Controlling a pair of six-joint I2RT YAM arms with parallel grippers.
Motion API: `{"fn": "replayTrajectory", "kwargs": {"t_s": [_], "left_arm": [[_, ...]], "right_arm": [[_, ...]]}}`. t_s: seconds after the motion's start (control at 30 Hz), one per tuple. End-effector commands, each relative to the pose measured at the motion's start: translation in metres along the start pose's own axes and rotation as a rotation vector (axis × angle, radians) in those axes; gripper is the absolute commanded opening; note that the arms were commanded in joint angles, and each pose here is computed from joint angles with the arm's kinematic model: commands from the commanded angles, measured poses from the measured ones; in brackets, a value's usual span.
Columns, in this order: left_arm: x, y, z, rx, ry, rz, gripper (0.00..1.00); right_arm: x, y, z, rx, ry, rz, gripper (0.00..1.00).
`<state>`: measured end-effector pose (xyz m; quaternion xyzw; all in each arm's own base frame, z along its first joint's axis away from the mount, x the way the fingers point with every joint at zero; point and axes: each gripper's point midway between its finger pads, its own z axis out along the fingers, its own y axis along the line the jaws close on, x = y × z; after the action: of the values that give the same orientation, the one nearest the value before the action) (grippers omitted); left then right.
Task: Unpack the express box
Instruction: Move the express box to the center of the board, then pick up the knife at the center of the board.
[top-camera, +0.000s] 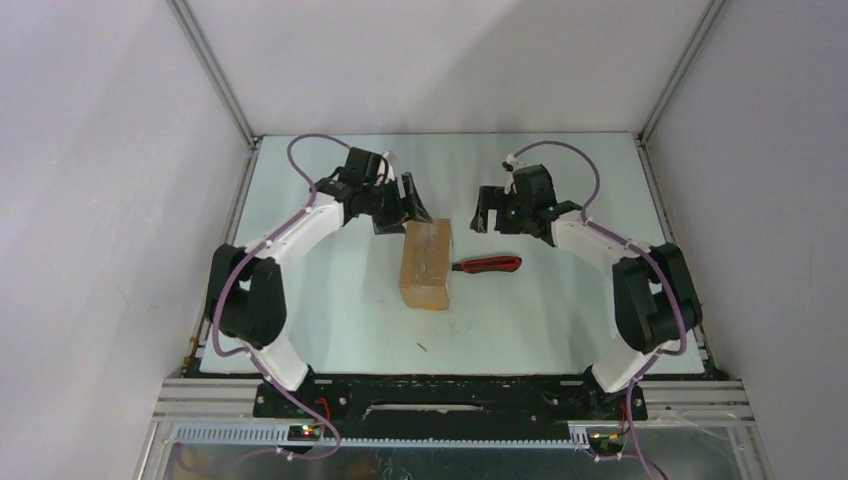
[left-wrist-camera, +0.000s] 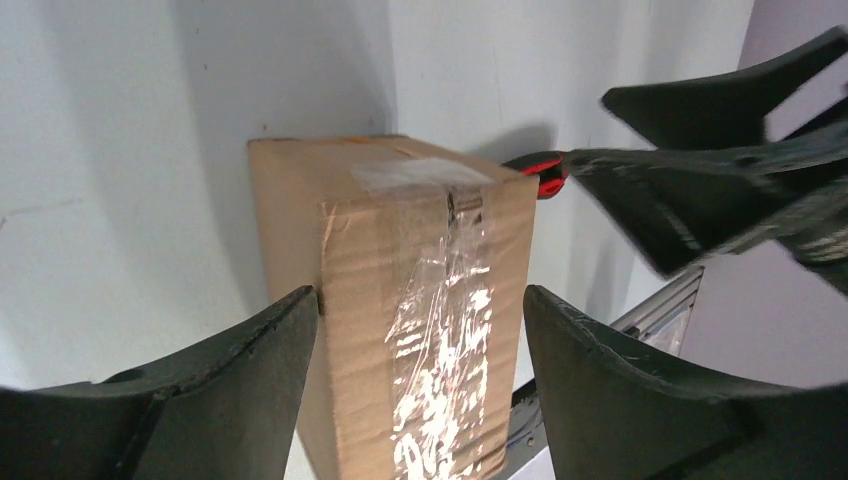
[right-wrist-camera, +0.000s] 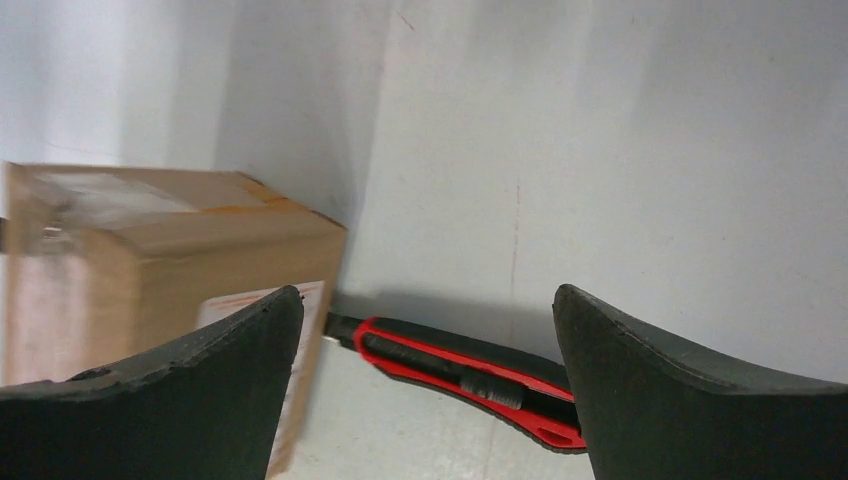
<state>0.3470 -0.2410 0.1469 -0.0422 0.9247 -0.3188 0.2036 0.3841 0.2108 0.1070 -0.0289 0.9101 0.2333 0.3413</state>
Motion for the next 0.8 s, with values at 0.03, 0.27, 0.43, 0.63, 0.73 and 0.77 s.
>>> {"fn": "replayTrajectory", "kwargs": {"t_s": [0.03,0.27,0.43,0.63,0.73,0.77], "left_arm": [[-0.024,-0.015,-0.002,0.028,-0.013,0.046,0.79],[-0.029,-0.02,-0.004,0.038,-0.015,0.055,0.79],[-0.026,-0.022,-0.012,0.049,-0.029,0.058,0.79],[-0.01,-0.025,-0.023,0.087,-0.038,0.044,0.79],[-0.001,-0.025,-0.028,0.097,-0.037,0.043,0.79],[0.001,-0.026,-0.029,0.102,-0.038,0.042,0.79]], "right_arm": [[0.031,-0.01,0.026,-0.004,0.077,-0.082,0.97],[0.081,-0.015,0.035,0.01,0.163,-0.064,0.96],[0.12,-0.016,0.021,0.038,0.217,-0.06,0.95],[0.157,-0.021,-0.003,0.088,0.244,-0.054,0.95],[0.168,-0.022,-0.012,0.127,0.251,-0.074,0.94],[0.171,-0.021,-0.014,0.138,0.252,-0.089,0.94]]}}
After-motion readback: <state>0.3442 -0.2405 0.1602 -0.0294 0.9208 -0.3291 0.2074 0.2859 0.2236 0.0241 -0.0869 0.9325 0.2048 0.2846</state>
